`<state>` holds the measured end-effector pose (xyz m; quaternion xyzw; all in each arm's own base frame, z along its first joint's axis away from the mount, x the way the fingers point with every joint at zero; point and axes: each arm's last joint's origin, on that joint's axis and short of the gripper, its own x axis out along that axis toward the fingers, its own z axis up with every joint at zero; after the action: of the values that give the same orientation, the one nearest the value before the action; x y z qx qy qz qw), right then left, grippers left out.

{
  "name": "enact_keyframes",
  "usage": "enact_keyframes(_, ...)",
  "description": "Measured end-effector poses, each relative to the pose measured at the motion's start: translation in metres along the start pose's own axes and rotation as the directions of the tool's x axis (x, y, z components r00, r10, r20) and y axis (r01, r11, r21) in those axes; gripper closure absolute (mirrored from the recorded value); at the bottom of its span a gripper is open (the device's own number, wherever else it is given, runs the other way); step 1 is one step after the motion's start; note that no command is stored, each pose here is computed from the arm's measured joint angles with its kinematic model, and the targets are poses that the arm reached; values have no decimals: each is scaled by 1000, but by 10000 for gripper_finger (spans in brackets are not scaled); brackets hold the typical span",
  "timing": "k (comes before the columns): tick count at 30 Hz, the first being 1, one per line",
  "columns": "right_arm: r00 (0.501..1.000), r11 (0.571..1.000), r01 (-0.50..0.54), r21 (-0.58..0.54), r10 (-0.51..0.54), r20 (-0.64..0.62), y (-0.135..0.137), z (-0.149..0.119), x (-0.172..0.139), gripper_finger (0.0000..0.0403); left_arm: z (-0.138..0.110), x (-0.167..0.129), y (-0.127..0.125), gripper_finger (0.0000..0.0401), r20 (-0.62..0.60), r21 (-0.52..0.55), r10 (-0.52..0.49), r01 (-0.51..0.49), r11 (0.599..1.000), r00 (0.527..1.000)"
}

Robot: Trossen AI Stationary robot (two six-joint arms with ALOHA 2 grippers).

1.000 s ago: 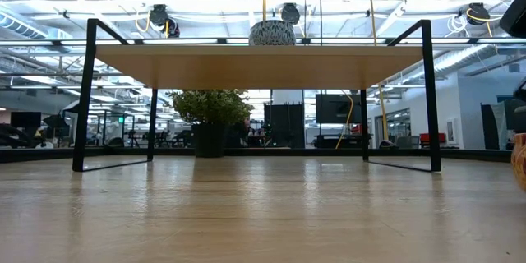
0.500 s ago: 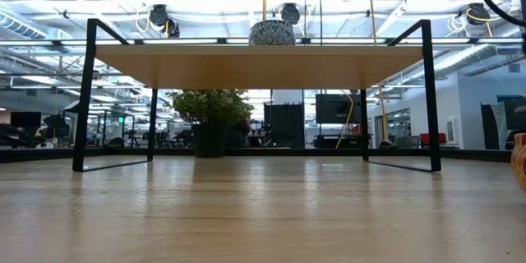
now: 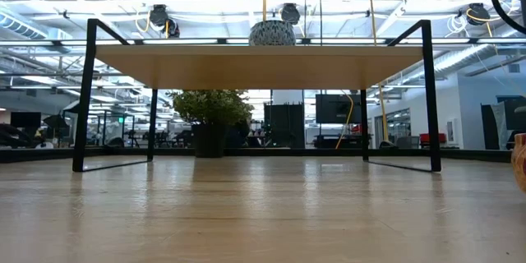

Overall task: Stock candles and holders on shelf
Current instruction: Align the right gold candle holder with the other gold candle holder on the shelf

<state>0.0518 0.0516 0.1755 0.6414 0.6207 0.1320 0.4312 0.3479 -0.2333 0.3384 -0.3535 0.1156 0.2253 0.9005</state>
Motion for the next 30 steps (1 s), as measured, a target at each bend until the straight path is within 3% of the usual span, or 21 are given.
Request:
enact_keyframes(6, 1000, 999, -10, 39, 9, 11, 5, 2, 2, 234, -8, 4, -3, 304, 10, 4, -14, 14, 1000, 1000)
enact_keyframes(19, 996, 992, 77, 101, -71, -56, 9, 1, 15, 234, -6, 2, -11, 304, 39, 41, -66, 64, 997, 997)
enact_keyframes(30, 998, 995, 60, 81, -60, -7, 18, 3, 27, 233, -7, -1, -11, 304, 43, 64, -68, 65, 996, 997)
